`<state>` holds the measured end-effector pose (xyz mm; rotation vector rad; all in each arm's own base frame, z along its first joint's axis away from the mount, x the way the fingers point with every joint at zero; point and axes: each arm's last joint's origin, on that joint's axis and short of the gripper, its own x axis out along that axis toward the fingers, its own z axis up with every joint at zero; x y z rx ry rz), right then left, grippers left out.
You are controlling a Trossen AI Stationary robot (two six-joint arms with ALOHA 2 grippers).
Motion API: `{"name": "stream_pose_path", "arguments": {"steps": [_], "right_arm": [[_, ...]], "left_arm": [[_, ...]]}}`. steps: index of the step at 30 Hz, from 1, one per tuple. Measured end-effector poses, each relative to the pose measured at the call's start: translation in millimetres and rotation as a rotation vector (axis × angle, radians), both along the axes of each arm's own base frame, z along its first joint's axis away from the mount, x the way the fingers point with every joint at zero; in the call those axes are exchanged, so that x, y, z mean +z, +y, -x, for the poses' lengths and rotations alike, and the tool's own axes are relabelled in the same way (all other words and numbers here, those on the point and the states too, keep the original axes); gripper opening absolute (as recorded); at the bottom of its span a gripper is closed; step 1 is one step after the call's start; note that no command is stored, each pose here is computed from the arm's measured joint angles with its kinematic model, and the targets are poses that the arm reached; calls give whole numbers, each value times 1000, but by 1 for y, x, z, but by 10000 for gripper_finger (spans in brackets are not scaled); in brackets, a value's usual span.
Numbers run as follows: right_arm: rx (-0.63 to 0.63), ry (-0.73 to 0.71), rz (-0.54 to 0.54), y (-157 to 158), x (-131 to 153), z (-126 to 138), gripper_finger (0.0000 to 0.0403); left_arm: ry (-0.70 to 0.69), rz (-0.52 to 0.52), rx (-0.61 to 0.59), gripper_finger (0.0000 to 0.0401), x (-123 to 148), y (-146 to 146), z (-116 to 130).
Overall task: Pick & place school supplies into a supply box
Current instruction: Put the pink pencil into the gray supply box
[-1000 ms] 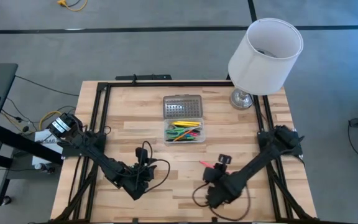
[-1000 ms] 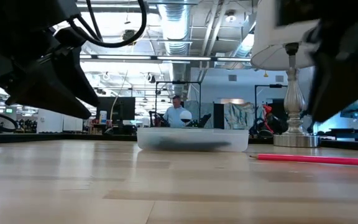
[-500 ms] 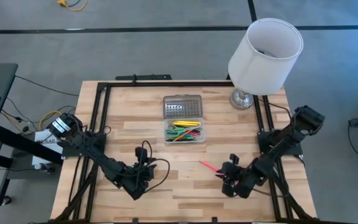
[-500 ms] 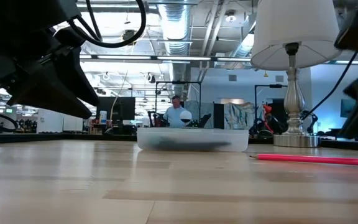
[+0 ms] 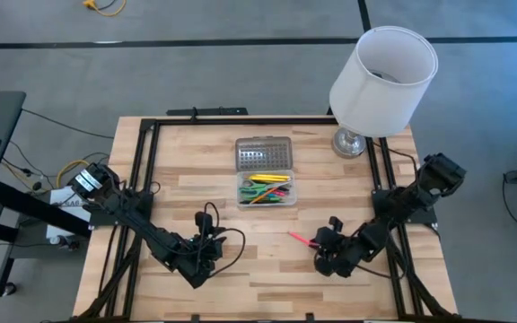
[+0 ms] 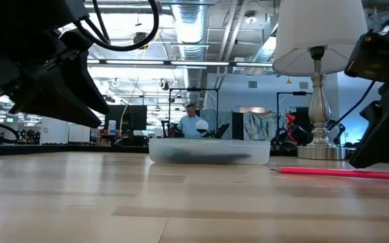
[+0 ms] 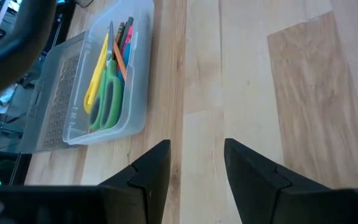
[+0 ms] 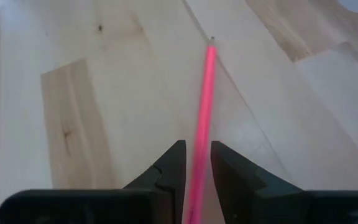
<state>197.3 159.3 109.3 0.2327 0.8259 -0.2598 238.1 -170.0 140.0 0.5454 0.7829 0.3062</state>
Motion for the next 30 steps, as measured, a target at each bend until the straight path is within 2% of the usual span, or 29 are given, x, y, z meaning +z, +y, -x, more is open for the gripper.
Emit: {"name": "stream_pose_path", "arguments": {"steps": [11, 22, 30], "right_arm": [[-42, 51, -84, -10, -2, -9, 68], [-57, 89, -68, -9, -17, -12, 67], [-93, 116, -86, -10, -16, -13, 39]], "left_arm": [[0, 1, 0, 146, 0, 0, 0], [0, 2, 1, 146, 0, 0, 0], [0, 2, 1, 146, 0, 0, 0]]}}
